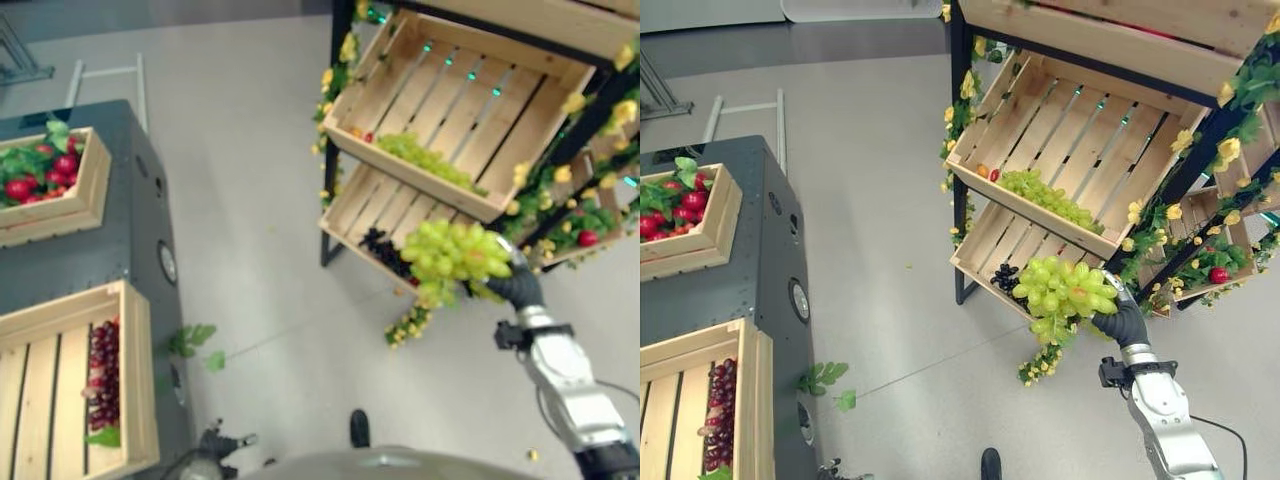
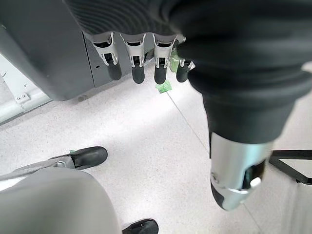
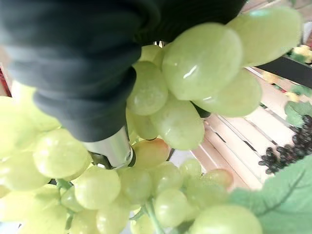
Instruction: Pick up the fruits from the basket on one side to the basket on the other side
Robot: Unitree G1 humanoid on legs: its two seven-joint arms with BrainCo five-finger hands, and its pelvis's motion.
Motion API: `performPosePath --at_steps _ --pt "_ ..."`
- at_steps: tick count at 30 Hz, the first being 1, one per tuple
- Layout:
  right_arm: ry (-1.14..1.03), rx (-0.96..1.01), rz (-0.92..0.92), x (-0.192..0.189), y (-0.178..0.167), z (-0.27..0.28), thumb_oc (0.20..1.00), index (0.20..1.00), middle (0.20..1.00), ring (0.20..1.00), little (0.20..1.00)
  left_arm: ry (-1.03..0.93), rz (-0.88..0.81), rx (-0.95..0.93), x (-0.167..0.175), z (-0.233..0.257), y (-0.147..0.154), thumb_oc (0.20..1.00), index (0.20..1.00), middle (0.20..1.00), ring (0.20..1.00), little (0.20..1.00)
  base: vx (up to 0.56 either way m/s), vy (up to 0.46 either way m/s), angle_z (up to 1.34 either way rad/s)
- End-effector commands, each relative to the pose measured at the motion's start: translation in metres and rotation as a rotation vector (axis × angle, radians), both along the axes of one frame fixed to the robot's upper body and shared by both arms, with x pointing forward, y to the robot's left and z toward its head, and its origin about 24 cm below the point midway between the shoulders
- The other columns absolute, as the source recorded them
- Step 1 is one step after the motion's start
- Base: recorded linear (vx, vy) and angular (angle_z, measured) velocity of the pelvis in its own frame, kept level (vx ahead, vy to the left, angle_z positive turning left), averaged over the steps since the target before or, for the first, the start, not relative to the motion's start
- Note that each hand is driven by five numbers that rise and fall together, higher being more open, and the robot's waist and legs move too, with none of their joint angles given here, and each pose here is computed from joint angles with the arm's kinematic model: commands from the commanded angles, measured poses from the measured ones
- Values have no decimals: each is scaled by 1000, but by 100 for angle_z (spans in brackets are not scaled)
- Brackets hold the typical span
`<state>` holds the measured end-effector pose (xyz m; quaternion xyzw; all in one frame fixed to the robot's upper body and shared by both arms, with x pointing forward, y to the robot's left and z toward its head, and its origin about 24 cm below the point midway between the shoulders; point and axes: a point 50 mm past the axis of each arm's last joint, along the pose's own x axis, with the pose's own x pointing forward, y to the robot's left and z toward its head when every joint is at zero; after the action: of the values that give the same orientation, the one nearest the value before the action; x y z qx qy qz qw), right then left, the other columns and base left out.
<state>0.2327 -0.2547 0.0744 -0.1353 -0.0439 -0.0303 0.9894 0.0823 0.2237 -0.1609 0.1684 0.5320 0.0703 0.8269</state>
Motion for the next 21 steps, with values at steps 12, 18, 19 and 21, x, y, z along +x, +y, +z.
performPosePath --at_steps 12,18,19,21 --pt "-228 -69 -122 37 -46 75 200 200 200 200 200 104 -60 -70 -16 -9 -18 1000 1000 1000 1000 1000 6 -2 0" --pt "-212 -102 -152 56 -58 89 200 200 200 200 200 117 -79 -84 -18 -10 -20 1000 1000 1000 1000 1000 0 0 0" --pt "-213 -102 -150 56 -58 89 200 200 200 200 200 116 -78 -85 -18 -10 -20 1000 1000 1000 1000 1000 0 0 0" --pt "-190 -119 -181 68 -66 96 200 200 200 200 200 123 -93 -90 -20 -10 -21 1000 1000 1000 1000 1000 0 0 0"
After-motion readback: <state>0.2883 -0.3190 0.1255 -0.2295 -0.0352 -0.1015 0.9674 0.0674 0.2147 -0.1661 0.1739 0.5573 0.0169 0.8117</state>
